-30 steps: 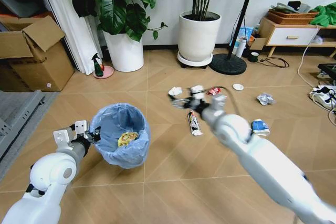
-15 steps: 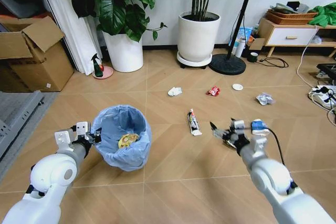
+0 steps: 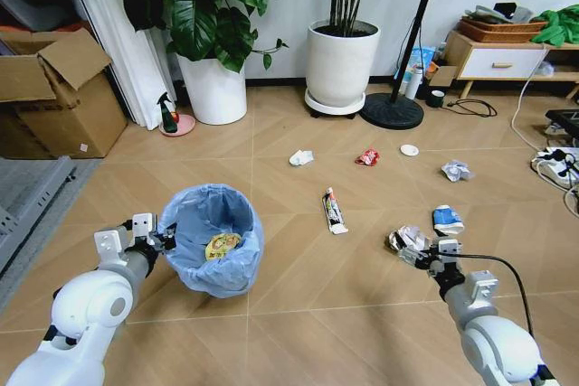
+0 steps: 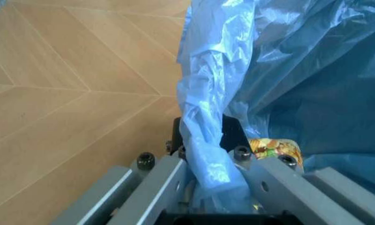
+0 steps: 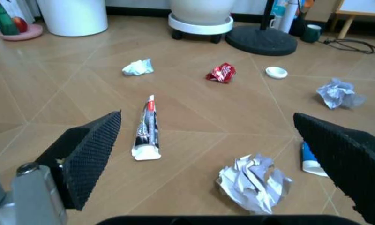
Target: Pick up the trash bin and place the garbage on the floor into it.
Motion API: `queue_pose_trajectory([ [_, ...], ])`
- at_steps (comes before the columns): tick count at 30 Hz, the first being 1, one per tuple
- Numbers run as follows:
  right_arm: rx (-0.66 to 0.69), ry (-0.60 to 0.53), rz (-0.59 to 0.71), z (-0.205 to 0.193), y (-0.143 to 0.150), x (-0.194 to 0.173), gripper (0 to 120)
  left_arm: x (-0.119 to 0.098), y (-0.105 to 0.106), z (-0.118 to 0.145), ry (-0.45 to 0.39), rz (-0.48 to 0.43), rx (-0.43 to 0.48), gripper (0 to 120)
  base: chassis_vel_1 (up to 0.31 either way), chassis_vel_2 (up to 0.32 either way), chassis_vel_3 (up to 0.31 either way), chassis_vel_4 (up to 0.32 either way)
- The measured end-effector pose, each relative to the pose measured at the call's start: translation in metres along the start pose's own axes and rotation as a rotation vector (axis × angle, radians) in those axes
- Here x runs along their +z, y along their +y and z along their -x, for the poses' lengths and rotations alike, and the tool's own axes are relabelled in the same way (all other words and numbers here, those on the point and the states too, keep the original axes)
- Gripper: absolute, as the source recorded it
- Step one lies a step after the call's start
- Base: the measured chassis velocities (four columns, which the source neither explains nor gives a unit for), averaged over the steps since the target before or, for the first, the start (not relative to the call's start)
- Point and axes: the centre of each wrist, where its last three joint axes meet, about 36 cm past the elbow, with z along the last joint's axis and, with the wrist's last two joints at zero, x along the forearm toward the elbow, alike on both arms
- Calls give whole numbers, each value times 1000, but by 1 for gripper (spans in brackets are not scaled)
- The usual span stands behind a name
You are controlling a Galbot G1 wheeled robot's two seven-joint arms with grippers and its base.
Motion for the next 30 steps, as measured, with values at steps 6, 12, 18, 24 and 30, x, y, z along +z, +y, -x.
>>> queue_pose_trajectory([
  [6,-4,0,8,0,6,2,100,0,0,-3,-4,3,0,0,-19,18,20,-21],
  [12,-13,-3,14,0,10,2,100,1,0,-6,-3,5,1,0,-99,87,96,-94],
  [18,-19,-1,20,0,14,3,100,0,0,-7,-8,8,2,0,-131,132,130,-122],
  [24,-24,-2,22,0,17,2,100,-1,0,-7,-10,9,4,0,-140,134,116,-140],
  [30,-27,-2,24,1,18,2,100,0,0,-7,-10,8,6,0,-138,140,141,-130],
])
